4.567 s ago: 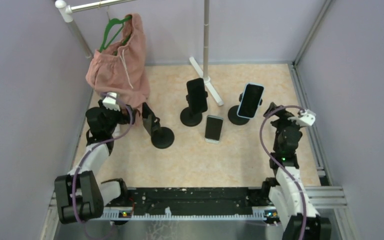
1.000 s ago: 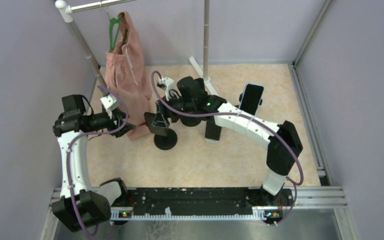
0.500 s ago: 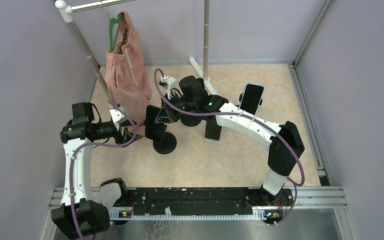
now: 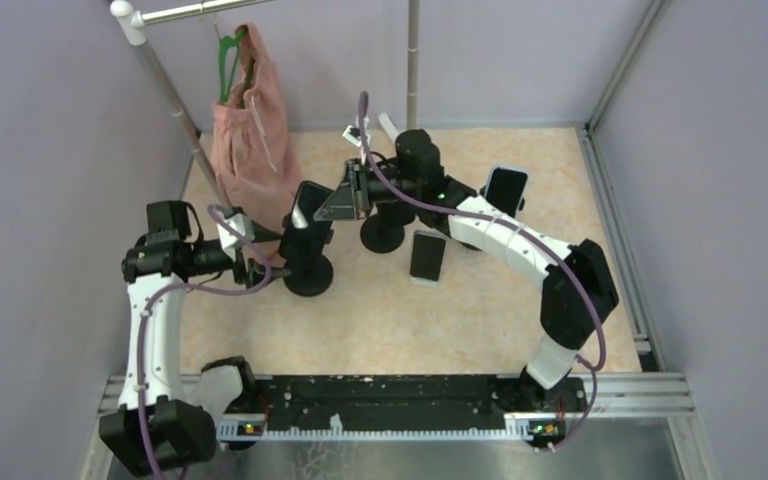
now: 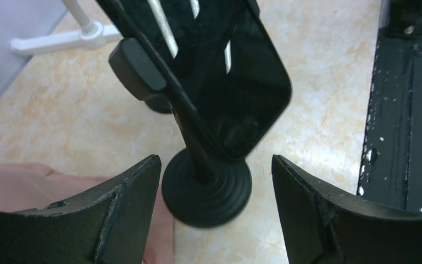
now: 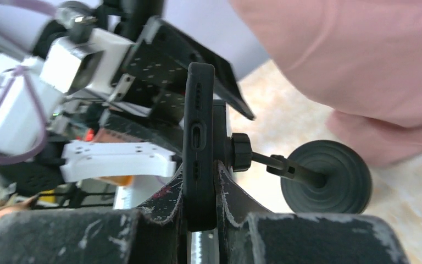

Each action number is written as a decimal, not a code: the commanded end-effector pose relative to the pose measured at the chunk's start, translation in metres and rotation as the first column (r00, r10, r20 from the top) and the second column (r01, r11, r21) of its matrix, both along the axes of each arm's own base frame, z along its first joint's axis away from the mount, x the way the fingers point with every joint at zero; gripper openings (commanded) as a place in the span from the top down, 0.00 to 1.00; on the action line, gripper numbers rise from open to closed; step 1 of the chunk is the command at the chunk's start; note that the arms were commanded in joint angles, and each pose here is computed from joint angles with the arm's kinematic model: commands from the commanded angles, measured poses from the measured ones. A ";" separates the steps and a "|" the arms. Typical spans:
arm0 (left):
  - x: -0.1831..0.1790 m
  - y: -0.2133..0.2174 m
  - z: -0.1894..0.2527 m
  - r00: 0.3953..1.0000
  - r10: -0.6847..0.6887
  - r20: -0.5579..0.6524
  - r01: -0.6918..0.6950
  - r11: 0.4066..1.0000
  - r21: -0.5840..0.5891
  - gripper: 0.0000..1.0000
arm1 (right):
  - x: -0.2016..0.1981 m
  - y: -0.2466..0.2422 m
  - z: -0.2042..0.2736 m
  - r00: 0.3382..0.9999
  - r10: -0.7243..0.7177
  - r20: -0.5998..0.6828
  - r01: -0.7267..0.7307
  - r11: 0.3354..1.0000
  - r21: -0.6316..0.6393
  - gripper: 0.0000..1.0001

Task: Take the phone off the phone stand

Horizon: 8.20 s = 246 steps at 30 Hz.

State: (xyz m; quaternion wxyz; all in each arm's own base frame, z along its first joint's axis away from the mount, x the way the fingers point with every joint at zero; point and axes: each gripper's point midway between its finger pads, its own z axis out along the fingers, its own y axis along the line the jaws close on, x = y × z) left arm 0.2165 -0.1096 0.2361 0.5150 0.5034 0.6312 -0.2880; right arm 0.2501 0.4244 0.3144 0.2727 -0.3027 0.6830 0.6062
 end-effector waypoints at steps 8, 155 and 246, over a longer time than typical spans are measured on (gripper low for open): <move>-0.018 -0.025 0.037 0.991 -0.130 0.029 0.133 0.976 -0.170 0.18 | -0.084 -0.044 0.147 0.917 0.316 0.244 -0.395 0.808 0.437 1.00; 0.015 -0.022 0.075 0.989 0.136 -0.057 -0.143 0.978 -0.152 0.09 | -0.146 -0.098 0.143 0.906 0.342 0.251 -0.415 0.839 0.353 1.00; -0.068 -0.052 0.136 0.949 -0.115 0.292 0.179 0.963 -0.203 1.00 | -0.141 -0.006 0.137 0.908 0.413 -0.069 -0.269 0.702 0.659 0.50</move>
